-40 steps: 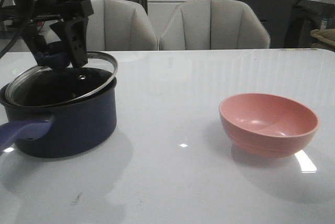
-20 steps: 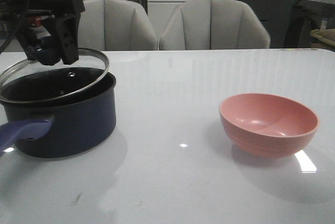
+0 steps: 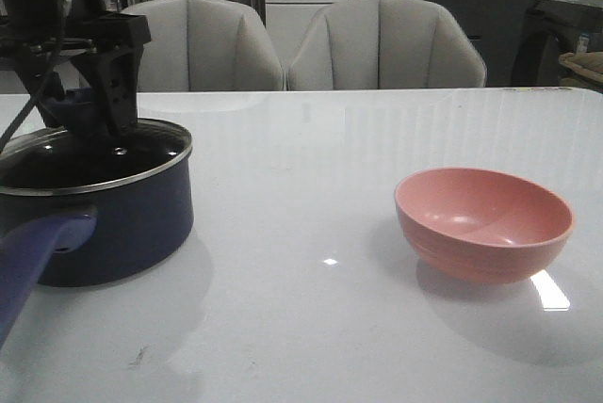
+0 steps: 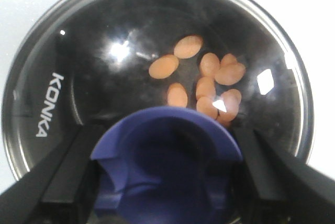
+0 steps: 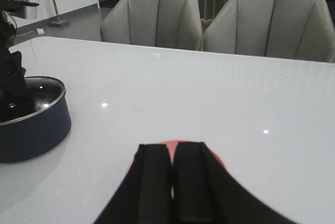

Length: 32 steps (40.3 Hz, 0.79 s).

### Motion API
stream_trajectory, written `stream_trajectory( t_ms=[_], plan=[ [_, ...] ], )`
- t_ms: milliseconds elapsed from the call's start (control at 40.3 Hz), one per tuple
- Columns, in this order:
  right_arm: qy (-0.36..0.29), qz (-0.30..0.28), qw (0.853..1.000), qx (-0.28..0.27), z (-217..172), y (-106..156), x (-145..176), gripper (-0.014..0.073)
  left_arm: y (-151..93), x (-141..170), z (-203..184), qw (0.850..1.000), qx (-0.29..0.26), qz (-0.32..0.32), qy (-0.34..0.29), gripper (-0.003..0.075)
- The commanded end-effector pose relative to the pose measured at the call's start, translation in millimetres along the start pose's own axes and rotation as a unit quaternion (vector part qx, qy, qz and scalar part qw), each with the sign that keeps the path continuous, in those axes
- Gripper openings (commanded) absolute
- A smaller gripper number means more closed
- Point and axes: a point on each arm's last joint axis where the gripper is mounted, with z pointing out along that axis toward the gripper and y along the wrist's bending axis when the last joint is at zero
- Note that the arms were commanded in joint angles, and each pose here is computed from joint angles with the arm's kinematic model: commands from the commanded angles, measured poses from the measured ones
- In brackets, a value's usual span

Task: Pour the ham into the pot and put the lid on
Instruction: 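Lower the lid onto the saucepan and open the left gripper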

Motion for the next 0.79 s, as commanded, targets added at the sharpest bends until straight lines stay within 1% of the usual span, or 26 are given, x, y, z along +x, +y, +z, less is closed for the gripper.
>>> stream_trajectory(
  t_ms=[0,50,124,224,348,546,770],
  plan=[
    [-0.043,-0.001,0.999,0.011,-0.8,-1.3,-14.9,0.0157,-5.3,6.3,-25.8,1.000,0.005,0.003,-0.005,0.0592],
    [-0.043,-0.001,0.999,0.011,-0.8,-1.3,-14.9,0.0157,-5.3,6.3,-25.8,1.000,0.005,0.003,-0.005,0.0627],
    [-0.043,-0.001,0.999,0.011,-0.8,-1.3,-14.9,0.0157,-5.4,6.0,-26.3,1.000,0.005,0.003,-0.006,0.0651],
    [-0.043,-0.001,0.999,0.011,-0.8,-1.3,-14.9,0.0157,-6.1,5.4,-35.3,1.000,0.004,0.004,-0.019,0.0650],
    [-0.043,-0.001,0.999,0.011,-0.8,-1.3,-14.8,0.0157,-8.9,10.0,-64.6,0.998,0.001,0.008,-0.059,0.0649],
    [-0.043,-0.001,0.999,0.011,-0.8,-1.3,-14.8,0.0157,-14.1,34.5,-119.3,0.992,-0.012,0.015,-0.127,0.0649],
    [-0.043,-0.001,0.999,0.011,-0.8,-1.3,-14.8,0.0157,-18.7,77.5,-168.0,0.981,-0.034,0.022,-0.191,0.0648]
  ],
)
